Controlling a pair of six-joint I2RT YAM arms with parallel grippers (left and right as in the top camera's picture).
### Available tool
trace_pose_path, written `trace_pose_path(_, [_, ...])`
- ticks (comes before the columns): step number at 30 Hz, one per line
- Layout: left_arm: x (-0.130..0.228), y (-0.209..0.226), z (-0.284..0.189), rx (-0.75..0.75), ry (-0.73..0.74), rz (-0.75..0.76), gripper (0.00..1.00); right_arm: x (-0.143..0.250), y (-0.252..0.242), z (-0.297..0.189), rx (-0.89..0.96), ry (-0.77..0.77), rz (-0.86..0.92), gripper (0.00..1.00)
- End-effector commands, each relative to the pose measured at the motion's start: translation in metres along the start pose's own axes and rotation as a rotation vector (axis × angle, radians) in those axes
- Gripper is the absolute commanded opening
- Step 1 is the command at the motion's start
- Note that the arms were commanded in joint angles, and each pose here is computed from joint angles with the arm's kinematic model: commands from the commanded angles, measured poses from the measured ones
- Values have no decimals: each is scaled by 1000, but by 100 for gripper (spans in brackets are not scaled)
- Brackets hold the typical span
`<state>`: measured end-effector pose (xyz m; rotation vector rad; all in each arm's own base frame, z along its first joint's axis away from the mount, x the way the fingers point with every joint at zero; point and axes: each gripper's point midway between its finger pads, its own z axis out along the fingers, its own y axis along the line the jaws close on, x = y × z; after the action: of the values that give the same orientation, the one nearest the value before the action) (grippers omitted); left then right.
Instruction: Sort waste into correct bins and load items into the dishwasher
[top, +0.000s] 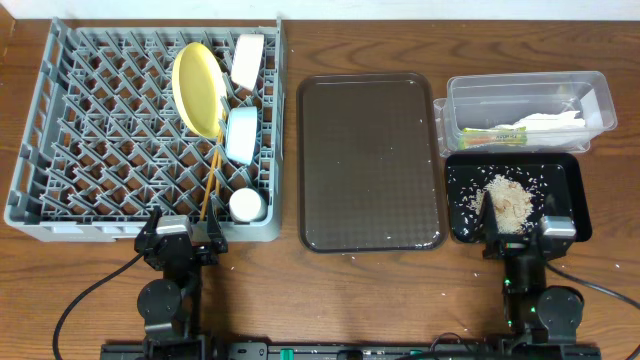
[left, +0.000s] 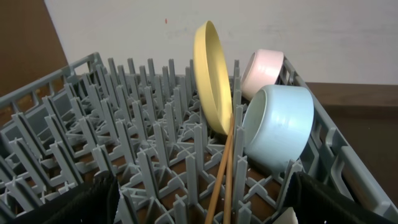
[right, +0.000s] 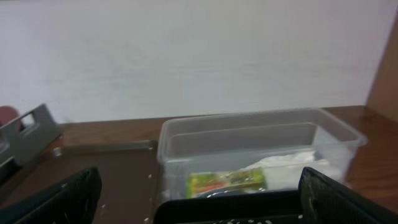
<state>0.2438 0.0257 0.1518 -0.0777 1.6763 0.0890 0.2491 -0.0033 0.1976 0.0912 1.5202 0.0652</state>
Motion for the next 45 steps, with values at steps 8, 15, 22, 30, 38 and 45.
trace_pose_path(8, [15, 0, 1, -3, 48, 10, 89, 16, 5, -3, -25, 21, -48, 99])
trace_pose_path(15, [15, 0, 1, -3, 47, 10, 89, 42, 7, -5, -44, 128, -51, 99])
trace_pose_path(22, [15, 0, 1, -3, 47, 10, 89, 42, 7, -5, -43, 126, -51, 99])
trace_pose_path(30, [15, 0, 1, -3, 47, 10, 89, 42, 7, -5, -44, 126, -51, 99])
trace_pose_path(38, [15, 0, 1, -3, 47, 10, 89, 42, 7, -5, -43, 126, -51, 99])
trace_pose_path(45, [15, 0, 1, -3, 47, 10, 89, 42, 7, -5, -43, 126, -51, 99])
